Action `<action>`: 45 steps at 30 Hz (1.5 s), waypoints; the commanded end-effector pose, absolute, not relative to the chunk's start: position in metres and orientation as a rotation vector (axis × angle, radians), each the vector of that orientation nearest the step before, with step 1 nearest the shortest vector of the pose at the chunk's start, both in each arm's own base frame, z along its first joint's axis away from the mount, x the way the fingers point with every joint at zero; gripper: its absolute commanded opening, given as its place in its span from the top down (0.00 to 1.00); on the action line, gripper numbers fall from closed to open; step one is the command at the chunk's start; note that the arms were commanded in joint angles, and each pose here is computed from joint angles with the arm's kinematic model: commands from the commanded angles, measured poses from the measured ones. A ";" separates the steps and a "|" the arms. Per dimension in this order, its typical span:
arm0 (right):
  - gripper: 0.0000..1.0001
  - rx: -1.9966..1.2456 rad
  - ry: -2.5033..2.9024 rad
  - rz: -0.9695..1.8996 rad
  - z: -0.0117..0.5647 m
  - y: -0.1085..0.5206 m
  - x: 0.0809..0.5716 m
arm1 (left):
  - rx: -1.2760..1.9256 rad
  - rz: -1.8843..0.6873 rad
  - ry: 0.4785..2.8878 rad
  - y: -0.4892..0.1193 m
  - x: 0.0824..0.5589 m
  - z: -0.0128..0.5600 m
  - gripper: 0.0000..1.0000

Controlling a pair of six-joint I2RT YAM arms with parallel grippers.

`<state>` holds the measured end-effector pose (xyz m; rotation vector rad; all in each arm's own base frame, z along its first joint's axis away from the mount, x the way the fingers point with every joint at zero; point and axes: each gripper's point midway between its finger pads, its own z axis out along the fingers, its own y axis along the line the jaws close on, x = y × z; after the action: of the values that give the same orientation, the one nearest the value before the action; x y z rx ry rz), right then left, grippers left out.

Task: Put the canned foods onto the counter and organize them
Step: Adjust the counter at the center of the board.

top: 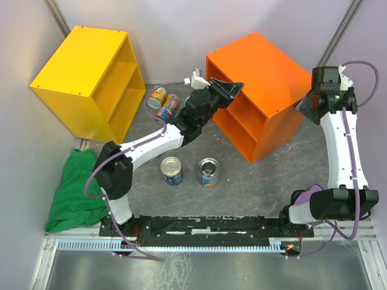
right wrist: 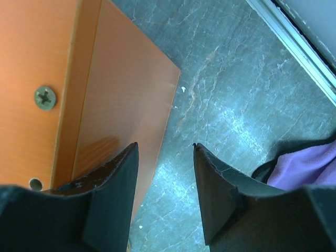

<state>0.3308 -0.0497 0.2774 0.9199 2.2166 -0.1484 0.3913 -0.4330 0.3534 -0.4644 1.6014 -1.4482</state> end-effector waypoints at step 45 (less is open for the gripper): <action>0.14 0.576 2.072 0.088 0.365 -0.002 0.265 | -0.394 -0.931 1.819 -0.304 0.286 0.327 0.28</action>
<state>0.2780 -0.0105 0.3407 0.6445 2.1188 0.0662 0.2901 -0.3451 0.3273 -0.3481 1.8542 -1.0582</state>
